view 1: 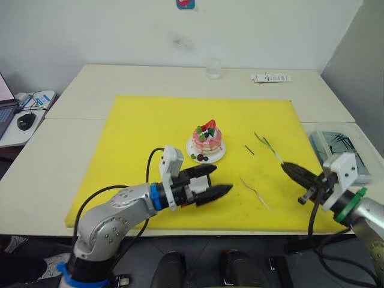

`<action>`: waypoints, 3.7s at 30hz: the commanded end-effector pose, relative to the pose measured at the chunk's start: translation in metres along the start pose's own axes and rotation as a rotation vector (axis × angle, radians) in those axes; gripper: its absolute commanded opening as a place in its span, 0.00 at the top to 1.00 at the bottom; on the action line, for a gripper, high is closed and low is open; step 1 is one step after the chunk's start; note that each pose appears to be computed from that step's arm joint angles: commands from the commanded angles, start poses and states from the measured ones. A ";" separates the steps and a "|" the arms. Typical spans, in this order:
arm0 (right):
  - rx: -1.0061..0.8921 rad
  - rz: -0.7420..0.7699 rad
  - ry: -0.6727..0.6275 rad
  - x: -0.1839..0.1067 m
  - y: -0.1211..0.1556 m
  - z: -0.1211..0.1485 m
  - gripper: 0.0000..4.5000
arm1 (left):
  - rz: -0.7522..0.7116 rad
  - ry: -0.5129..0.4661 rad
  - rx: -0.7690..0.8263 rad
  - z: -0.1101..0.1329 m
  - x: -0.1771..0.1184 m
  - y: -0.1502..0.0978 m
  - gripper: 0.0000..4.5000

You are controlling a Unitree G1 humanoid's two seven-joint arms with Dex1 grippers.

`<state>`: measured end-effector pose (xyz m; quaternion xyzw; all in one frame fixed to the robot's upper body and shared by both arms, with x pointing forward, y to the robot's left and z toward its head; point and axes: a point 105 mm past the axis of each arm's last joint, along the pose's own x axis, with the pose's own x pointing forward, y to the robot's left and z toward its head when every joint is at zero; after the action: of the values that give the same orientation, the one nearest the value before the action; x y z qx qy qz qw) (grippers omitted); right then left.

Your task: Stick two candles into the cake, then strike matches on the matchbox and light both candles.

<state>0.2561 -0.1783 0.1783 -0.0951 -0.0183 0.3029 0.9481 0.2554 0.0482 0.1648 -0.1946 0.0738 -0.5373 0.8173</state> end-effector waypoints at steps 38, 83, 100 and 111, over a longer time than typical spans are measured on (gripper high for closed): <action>-0.061 0.096 -0.251 0.041 0.033 0.068 1.00 | -0.090 -0.373 -0.093 0.074 0.076 -0.022 0.55; -0.069 0.206 -0.108 0.101 0.063 0.073 0.07 | 0.226 -0.100 0.241 0.113 -0.010 0.093 1.00; -0.075 0.148 -0.083 0.098 0.059 0.069 0.07 | 0.214 -0.075 0.254 0.098 0.000 0.106 1.00; -0.076 0.124 -0.084 0.095 0.055 0.067 0.07 | 0.222 -0.059 0.264 0.091 0.000 0.112 1.00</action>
<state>0.2993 -0.0653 0.2182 -0.1124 -0.0333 0.3733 0.9203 0.3811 0.1096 0.1937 -0.1022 0.0205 -0.4375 0.8931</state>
